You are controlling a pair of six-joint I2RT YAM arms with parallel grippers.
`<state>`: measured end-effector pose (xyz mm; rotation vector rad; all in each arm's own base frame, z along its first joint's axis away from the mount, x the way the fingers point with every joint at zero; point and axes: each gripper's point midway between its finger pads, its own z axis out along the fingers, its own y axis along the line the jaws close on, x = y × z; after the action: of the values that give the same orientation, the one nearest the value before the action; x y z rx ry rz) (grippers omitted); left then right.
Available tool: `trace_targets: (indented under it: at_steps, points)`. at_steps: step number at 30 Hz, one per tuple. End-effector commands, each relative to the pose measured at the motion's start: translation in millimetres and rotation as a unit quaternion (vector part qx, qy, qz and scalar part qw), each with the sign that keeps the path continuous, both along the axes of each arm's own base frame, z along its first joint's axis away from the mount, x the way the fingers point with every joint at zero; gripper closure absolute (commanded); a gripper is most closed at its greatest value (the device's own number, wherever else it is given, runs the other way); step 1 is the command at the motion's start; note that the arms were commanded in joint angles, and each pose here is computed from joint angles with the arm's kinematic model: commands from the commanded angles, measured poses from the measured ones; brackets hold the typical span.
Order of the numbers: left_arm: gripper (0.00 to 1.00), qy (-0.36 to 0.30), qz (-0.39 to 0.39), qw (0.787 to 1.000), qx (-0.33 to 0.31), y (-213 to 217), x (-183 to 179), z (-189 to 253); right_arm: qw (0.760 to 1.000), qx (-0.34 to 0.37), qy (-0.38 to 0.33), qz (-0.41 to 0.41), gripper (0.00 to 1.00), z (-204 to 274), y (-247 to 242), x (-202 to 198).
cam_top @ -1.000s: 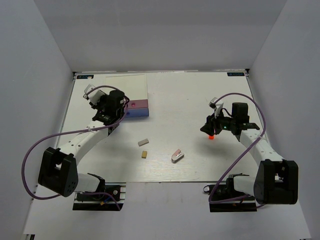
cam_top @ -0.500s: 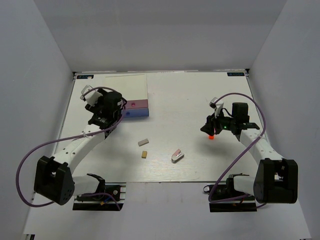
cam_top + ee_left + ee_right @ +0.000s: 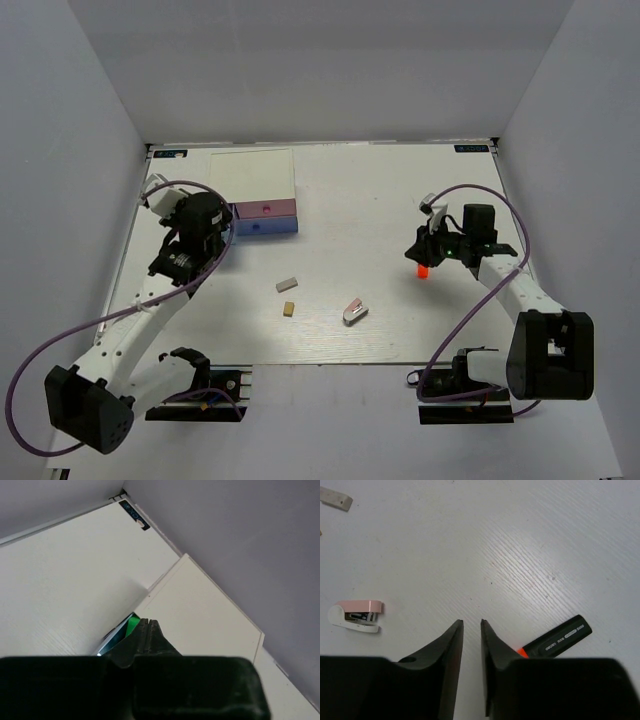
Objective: Sort the stationery into containers
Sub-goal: Pick up the pen from the center of the board.
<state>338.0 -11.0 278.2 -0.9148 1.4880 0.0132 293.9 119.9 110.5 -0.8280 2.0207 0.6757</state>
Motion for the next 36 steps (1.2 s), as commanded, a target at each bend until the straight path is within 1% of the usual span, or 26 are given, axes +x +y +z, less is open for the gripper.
trace_targets:
  at_steps: [1,2,3,4,5,6,7,8,9,11,12,13,16,18,19,20,24,25,26,30,36]
  points:
    - [1.00,0.056,-0.014,0.998,0.003,2,-17,-29,0.999,-0.005,0.021,-0.037,0.76,-2,-8,13]
    - [1.00,0.064,-0.018,0.998,0.001,2,-20,-37,0.998,-0.005,0.033,-0.048,0.76,-5,-9,15]
    - [1.00,0.066,-0.021,0.998,-0.005,1,-23,-40,0.996,-0.022,0.036,-0.078,0.76,-8,-19,22]
    - [1.00,0.066,-0.020,0.998,-0.008,3,-27,-42,0.995,-0.026,0.030,-0.089,0.76,-8,-22,26]
    - [0.84,0.064,-0.023,0.998,-0.014,4,-33,-45,0.993,-0.027,0.042,-0.106,0.69,-10,-24,25]
    - [0.73,0.061,-0.023,0.998,-0.015,5,-36,-46,0.990,-0.041,0.039,-0.127,0.67,-12,-32,30]
    - [0.63,0.068,-0.028,0.997,-0.014,5,-40,-53,0.987,-0.048,0.037,-0.148,0.62,-12,-38,34]
    - [0.50,0.067,-0.027,0.997,-0.018,7,-44,-55,0.985,-0.058,0.037,-0.161,0.59,-14,-42,36]
    - [0.45,0.057,-0.031,0.998,-0.024,7,-48,-51,0.983,-0.063,0.035,-0.170,0.57,-14,-45,38]
    - [0.40,0.069,-0.035,0.997,-0.025,9,-56,-61,0.977,-0.074,0.033,-0.198,0.52,-13,-54,43]
    - [0.38,0.064,-0.043,0.997,-0.030,7,-57,-58,0.975,-0.077,0.030,-0.205,0.50,-14,-56,46]
    - [0.37,0.065,-0.043,0.997,-0.030,8,-62,-61,0.970,-0.087,0.030,-0.224,0.50,-14,-62,49]
    - [0.35,0.081,-0.057,0.994,-0.035,5,-68,-72,0.963,-0.099,0.040,-0.246,0.49,-20,-69,53]
    - [0.34,0.088,-0.060,0.993,-0.046,3,-73,-79,0.956,-0.113,0.070,-0.263,0.48,-35,-75,54]
    - [0.34,0.089,-0.064,0.993,-0.052,2,-76,-82,0.952,-0.122,0.073,-0.272,0.48,-37,-79,55]
    - [0.34,0.098,-0.067,0.991,-0.055,1,-78,-89,0.951,-0.124,0.081,-0.273,0.48,-42,-79,53]
    - [0.33,0.086,-0.065,0.991,-0.079,2,-87,-95,0.949,-0.126,0.095,-0.272,0.48,-55,-76,53]
    - [0.33,0.097,-0.068,0.990,-0.078,1,-90,-101,0.949,-0.126,0.099,-0.272,0.48,-58,-76,54]
    - [0.33,0.088,-0.067,0.990,-0.084,2,-90,-98,0.948,-0.122,0.105,-0.276,0.46,-58,-75,57]
    - [0.33,0.106,-0.065,0.989,-0.078,4,-95,-107,0.947,-0.112,0.119,-0.276,0.46,-63,-68,62]
    - [0.31,0.106,-0.061,0.989,-0.084,5,-99,-110,0.945,-0.113,0.145,-0.271,0.46,-77,-60,60]
